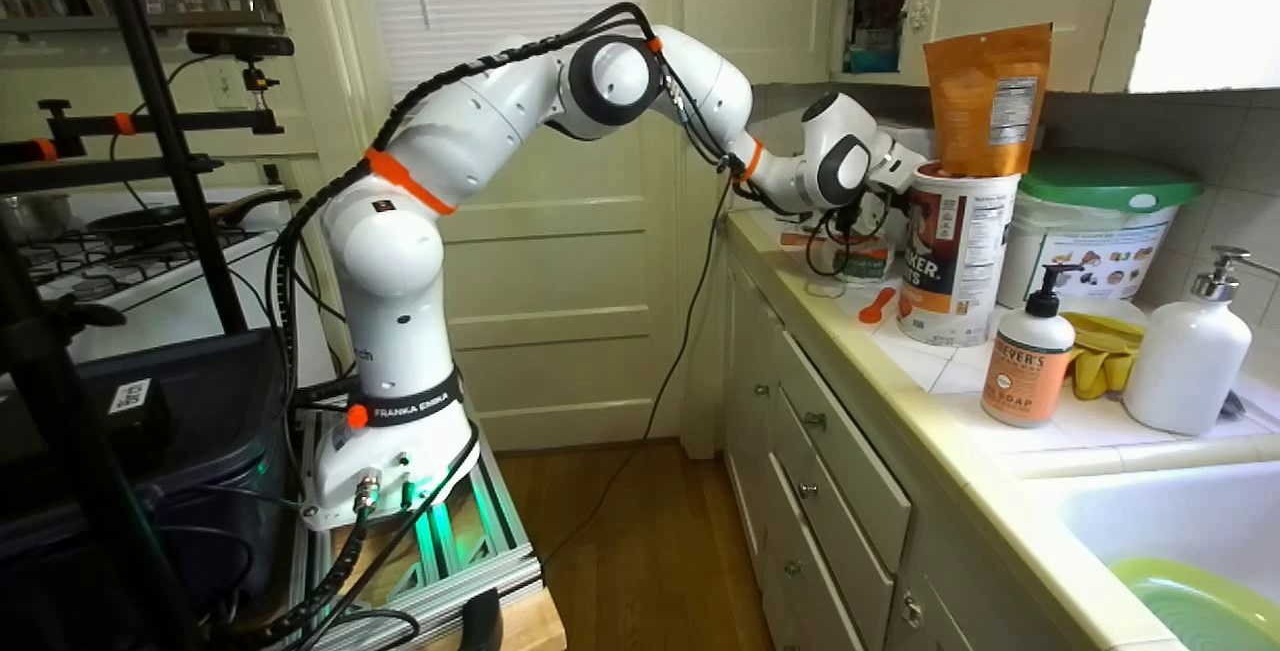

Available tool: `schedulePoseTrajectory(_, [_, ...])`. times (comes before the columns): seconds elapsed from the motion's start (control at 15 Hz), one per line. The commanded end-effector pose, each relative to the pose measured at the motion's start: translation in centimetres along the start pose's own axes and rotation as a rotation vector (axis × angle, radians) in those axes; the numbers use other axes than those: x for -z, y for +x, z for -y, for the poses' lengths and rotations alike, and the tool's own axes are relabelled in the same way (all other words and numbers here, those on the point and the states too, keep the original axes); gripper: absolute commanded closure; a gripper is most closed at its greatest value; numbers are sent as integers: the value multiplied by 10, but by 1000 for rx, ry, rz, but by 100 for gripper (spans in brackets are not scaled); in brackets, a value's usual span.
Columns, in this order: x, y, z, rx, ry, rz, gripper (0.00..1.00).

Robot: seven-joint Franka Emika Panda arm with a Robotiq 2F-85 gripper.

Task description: Move the tape to the back of the counter

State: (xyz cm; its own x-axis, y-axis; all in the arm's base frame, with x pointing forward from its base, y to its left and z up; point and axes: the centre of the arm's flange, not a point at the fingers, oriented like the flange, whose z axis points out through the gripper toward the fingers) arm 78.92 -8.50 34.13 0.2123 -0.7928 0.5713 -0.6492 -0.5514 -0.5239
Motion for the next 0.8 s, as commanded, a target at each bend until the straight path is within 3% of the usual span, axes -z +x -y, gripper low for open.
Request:
schedulePoseTrajectory(0.0, [-18, 5, 6, -41, -71, -15, 96])
schedulePoseTrajectory(0.2, [-14, 8, 6, -62, -143, -9, 96])
schedulePoseTrajectory(0.73, [1, 2, 23, -97, -224, 18, 96])
